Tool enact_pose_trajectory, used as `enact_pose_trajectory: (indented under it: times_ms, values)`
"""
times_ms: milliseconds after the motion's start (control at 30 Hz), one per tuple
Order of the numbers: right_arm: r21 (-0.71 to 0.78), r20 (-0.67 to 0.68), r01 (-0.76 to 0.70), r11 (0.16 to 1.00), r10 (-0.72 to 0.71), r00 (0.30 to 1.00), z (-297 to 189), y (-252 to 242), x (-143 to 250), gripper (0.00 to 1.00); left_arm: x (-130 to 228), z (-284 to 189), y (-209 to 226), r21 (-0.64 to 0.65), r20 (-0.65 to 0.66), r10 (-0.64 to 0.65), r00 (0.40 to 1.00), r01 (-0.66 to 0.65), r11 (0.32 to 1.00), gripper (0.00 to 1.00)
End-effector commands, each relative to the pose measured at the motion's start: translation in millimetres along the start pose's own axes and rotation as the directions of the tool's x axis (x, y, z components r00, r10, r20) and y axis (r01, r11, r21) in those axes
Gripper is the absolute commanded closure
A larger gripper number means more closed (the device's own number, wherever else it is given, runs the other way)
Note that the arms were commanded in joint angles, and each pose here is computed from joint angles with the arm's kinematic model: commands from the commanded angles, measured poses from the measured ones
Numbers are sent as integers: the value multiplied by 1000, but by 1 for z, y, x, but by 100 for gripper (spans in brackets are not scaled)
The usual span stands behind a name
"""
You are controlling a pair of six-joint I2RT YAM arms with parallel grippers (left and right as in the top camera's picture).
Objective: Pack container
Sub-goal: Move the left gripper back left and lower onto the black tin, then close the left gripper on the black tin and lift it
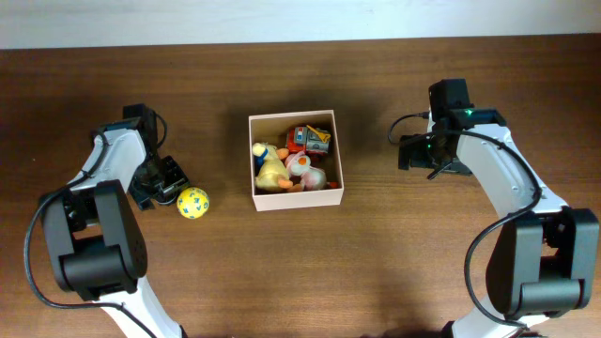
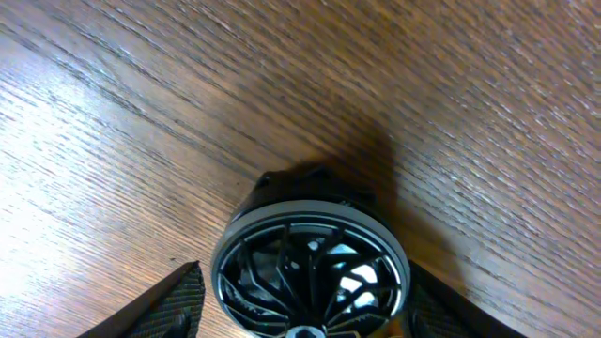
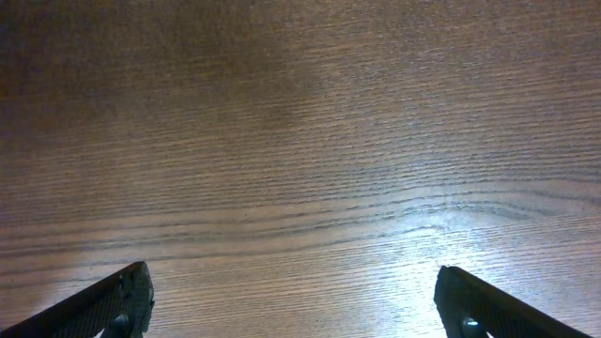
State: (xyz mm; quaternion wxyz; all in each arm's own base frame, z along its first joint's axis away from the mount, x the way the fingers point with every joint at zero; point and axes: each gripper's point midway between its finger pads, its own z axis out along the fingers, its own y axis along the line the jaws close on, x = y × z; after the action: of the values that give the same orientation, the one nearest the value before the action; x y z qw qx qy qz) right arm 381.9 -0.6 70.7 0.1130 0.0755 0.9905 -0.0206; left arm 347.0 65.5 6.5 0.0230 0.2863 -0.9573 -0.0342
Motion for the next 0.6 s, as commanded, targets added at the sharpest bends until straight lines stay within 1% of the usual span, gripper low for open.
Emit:
enact_pose_trajectory:
  times_ms: [0, 200, 567]
  values:
    - [12, 31, -6, 1000, 6, 999, -9, -4, -6, 1, 5, 4, 0, 12, -29, 2, 1000, -2, 1000, 42]
    - [12, 31, -6, 1000, 6, 1000, -9, -4, -6, 1, 5, 4, 0, 11, -30, 2, 1000, -2, 1000, 56]
    - [12, 31, -6, 1000, 6, 999, -9, -4, -6, 1, -2, -1, -3, 21, -5, 1, 1000, -1, 1000, 57]
